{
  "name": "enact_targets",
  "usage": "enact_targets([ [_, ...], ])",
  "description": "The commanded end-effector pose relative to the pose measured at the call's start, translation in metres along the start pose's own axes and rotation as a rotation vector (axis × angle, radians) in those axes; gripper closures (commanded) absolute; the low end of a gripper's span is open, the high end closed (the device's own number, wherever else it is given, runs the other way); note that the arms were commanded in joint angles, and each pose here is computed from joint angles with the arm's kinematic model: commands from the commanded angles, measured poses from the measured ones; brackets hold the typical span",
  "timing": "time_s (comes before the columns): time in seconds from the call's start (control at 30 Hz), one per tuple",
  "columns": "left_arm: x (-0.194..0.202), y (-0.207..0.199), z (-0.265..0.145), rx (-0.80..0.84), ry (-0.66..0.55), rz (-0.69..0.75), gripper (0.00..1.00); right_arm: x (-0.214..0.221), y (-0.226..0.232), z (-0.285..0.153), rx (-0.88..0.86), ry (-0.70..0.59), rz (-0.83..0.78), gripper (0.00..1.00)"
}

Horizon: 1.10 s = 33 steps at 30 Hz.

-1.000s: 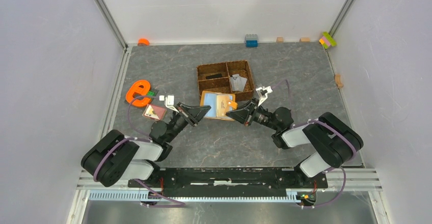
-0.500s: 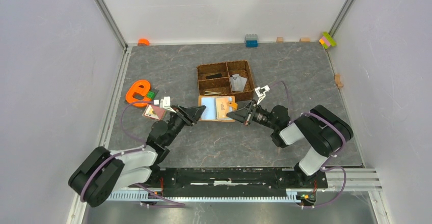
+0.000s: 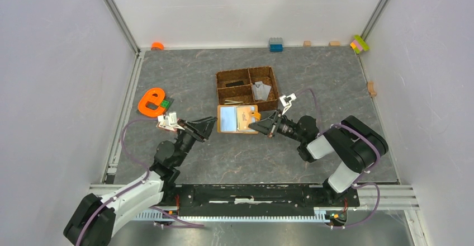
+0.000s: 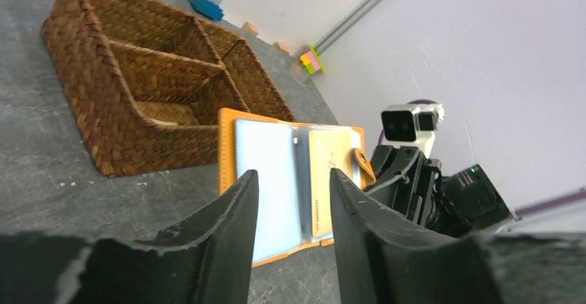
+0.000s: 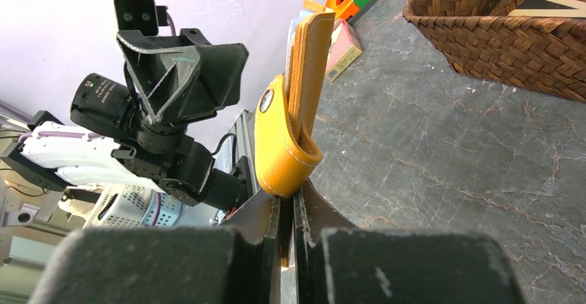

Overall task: Take the credit cards out of the card holder
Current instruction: Remove the credit card from the card holder.

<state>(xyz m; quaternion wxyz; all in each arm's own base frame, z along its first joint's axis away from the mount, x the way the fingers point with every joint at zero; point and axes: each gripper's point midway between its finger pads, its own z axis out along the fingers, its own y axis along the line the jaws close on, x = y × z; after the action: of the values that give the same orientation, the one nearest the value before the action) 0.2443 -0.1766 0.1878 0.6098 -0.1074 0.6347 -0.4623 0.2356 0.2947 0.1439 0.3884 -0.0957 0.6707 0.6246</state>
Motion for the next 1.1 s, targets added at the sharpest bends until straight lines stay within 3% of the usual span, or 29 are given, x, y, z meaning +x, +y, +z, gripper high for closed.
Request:
enact_targets([
  [0.0,0.008,-0.023,-0.001,0.134,0.063,0.099,0.55,-0.049,0.068,-0.001,-0.267,-0.185,-0.245,1.00],
  [0.2,0.035,-0.058,0.010,0.337,0.201,0.067,0.63,-0.048,0.075,-0.003,-0.288,-0.179,-0.257,1.00],
  [0.43,0.053,-0.068,0.021,0.404,0.281,0.001,0.61,-0.045,0.083,-0.003,-0.316,-0.162,-0.267,1.00],
  [0.97,0.057,-0.072,0.027,0.429,0.297,-0.031,0.66,-0.036,0.086,0.006,-0.328,-0.118,-0.275,1.00],
  [1.07,0.055,-0.054,0.031,0.340,0.266,-0.044,0.55,-0.036,0.085,0.005,-0.324,-0.120,-0.279,1.00],
])
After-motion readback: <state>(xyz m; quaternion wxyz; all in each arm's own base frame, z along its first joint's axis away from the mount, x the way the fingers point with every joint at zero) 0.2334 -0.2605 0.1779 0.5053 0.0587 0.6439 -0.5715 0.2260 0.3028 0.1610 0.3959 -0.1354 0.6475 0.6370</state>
